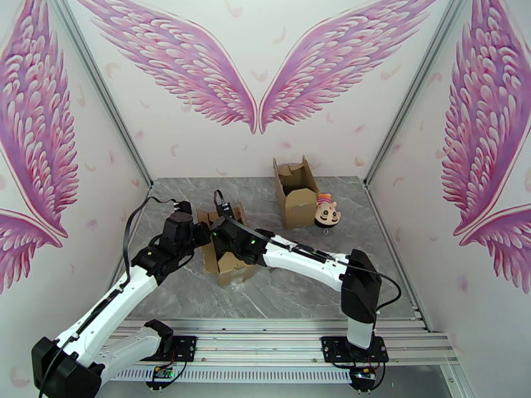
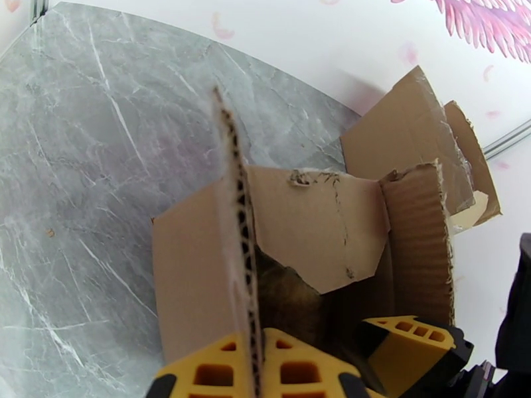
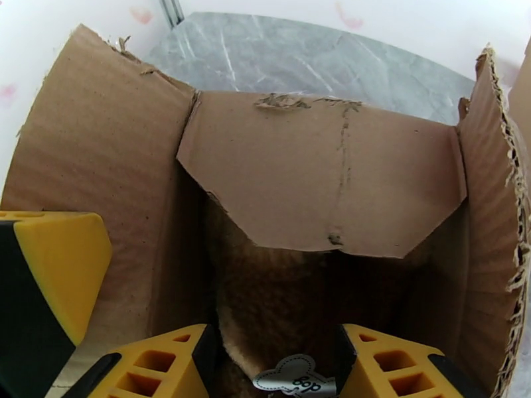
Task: Unpack the express box
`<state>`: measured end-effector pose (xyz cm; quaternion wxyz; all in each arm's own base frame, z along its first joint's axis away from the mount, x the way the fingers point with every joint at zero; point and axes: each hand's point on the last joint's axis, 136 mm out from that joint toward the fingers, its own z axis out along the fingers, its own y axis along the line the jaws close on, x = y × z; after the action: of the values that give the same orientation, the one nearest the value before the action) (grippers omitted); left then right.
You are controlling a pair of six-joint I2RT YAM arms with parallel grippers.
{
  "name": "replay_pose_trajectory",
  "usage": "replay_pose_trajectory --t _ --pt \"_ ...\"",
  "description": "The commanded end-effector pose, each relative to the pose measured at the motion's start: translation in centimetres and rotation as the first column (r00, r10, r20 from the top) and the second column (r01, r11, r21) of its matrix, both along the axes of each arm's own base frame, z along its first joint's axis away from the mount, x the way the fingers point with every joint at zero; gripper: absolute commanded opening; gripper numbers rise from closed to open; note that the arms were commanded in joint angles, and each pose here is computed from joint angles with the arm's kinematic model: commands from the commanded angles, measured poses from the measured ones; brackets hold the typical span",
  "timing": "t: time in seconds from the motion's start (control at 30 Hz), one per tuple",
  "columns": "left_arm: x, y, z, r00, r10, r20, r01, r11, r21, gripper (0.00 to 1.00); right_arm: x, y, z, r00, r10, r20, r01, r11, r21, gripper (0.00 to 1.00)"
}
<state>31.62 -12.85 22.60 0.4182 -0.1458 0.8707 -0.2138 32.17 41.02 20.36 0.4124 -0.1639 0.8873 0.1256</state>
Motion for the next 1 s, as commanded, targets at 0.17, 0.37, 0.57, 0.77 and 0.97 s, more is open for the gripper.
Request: replay_pose_trajectory --t 0.17,0.37,0.57,0.77,0.97 --pt "0.2 0.2 0.3 1.000 -0.001 0.009 0.001 1.000 0.018 0.00 1.5 -1.9 -2.2 0.998 -0.066 0.019 0.069 0.985 -0.157 0.54" --pt "0.2 0.9 0.4 0.999 0.034 0.007 -0.034 0.999 0.039 0.00 1.4 -4.3 0.4 0.995 -0.067 0.078 0.082 0.973 -0.216 0.54" --pt "0.0 1.7 -0.1 0.999 0.049 0.005 -0.050 0.998 0.042 0.00 0.4 -7.4 1.9 0.997 -0.058 0.051 0.065 0.985 -0.159 0.62" --pt "0.1 1.6 -0.7 0.999 0.043 -0.009 -0.042 0.998 0.037 0.00 0.7 -9.2 2.1 0.998 -0.061 0.012 0.062 0.988 -0.139 0.63" --pt "-0.1 1.6 -1.0 0.999 0.043 -0.014 -0.043 0.999 0.019 0.00 -0.2 -8.5 4.9 0.999 0.015 -0.038 -0.018 0.997 -0.080 0.62"
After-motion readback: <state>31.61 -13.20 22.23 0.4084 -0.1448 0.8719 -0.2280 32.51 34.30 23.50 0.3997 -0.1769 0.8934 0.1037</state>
